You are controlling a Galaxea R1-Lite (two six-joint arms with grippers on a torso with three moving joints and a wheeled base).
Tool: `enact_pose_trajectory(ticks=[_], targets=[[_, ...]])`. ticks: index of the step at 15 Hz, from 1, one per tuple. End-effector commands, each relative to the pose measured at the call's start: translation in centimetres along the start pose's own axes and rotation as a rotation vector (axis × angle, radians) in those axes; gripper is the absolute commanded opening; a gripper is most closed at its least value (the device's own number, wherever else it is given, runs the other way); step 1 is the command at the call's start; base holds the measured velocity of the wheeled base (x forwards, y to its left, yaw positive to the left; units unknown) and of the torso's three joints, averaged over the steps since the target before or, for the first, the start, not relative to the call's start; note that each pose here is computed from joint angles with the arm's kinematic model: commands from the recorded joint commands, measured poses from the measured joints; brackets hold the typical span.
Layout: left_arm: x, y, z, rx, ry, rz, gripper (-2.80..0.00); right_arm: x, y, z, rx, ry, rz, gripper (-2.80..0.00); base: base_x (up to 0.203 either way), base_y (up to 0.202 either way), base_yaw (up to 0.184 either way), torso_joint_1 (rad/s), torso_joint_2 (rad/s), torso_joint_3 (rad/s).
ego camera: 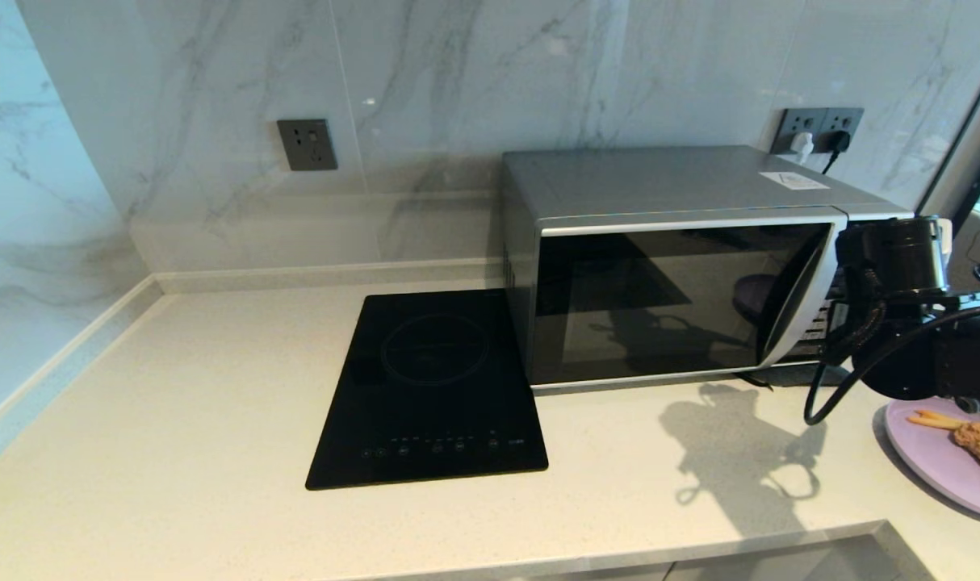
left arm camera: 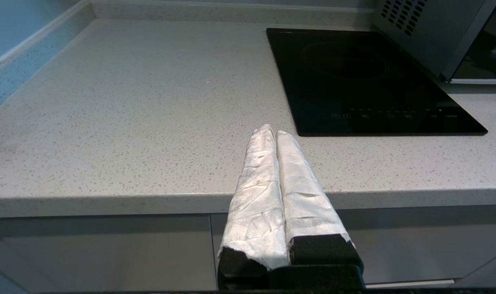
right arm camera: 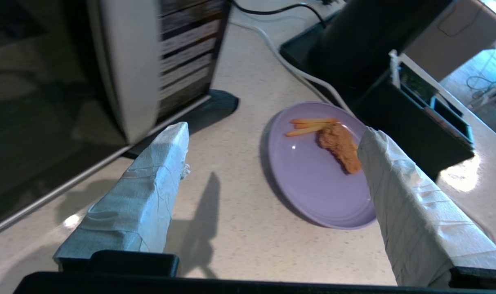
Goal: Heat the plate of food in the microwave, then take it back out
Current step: Open the microwave oven
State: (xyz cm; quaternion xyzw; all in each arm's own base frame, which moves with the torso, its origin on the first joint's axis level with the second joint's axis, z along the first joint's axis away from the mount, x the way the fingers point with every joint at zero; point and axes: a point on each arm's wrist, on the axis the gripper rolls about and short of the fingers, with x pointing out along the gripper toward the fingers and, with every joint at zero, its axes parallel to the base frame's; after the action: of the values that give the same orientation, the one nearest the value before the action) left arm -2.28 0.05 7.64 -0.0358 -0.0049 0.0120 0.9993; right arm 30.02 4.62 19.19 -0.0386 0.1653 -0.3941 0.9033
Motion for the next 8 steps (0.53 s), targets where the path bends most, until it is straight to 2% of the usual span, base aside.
enact_pose_trajectory(ticks=[1,8], targets=[[0.0,0.0,0.0,-0.001,0.001,0.0,-2.8,0.3,2.2,-0.5,-0.024,0.001,0.011,0.0,0.0,0.0,0.0,0.0,0.0,0.0],[0.0,0.0,0.0,-0.001,0.001,0.0,-2.8,1.4,4.2,0.5,0.003,-0.012,0.017,0.0,0.0,0.0,0.0,0.0,0.0,0.0]])
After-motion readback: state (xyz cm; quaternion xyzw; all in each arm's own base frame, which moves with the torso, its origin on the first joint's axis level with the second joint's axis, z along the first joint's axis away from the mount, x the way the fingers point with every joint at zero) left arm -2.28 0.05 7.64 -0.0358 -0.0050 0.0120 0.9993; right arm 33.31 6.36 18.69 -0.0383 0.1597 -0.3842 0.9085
